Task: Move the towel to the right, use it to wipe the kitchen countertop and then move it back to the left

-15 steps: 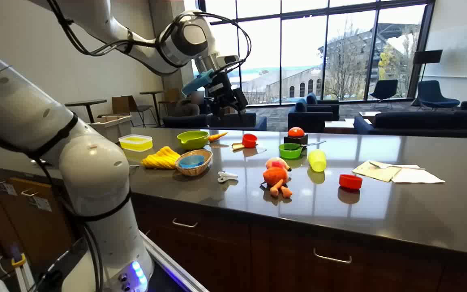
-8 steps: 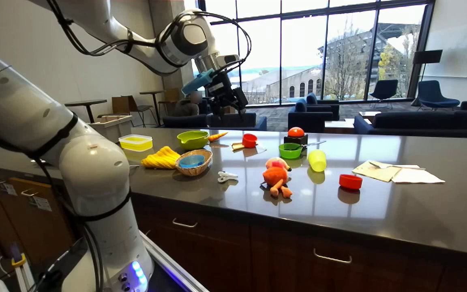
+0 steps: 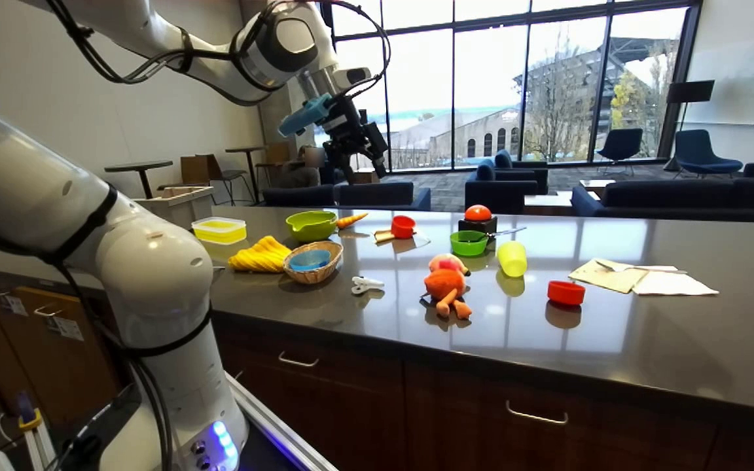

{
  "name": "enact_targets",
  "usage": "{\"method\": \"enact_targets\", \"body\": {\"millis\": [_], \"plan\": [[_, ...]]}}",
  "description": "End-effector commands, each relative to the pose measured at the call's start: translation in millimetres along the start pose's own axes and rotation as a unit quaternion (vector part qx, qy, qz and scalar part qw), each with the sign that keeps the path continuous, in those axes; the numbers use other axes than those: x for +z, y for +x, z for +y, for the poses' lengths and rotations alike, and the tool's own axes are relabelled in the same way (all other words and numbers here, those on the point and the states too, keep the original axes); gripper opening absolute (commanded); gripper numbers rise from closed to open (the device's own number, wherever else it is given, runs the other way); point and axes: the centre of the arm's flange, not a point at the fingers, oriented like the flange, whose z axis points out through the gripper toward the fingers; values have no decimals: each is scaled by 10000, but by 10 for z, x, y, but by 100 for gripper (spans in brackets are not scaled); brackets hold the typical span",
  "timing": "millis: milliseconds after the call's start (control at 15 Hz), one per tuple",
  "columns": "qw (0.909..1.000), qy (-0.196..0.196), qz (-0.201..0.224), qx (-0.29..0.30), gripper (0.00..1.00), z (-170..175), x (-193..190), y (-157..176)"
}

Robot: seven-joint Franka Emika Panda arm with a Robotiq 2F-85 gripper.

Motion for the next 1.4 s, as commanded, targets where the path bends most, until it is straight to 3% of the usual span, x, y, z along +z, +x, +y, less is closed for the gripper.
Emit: {"method": "enact_targets", "body": {"millis": [0,133,333,600,667,1000,1133,1333], "plan": [[9944,-185,-722,-743,100,-346,37,-337],[9859,-318,-1200,-1124,100,-452,131,-554],[9668,-818,-1962,-1419,100,-604,319,-847],[9304,-1448,-2636,-2097,100,-760,404,-1149],[9445,-1211,-2531,-1707,100,-699,454,-998],[9430,-1210,-2565,-1739,100,-722,468,-1023],[9205,-1420,-2602,-2545,100,-749,413,-1093],[8907,-1549,-2851,-3185,100,-1112,440,-1333]]}}
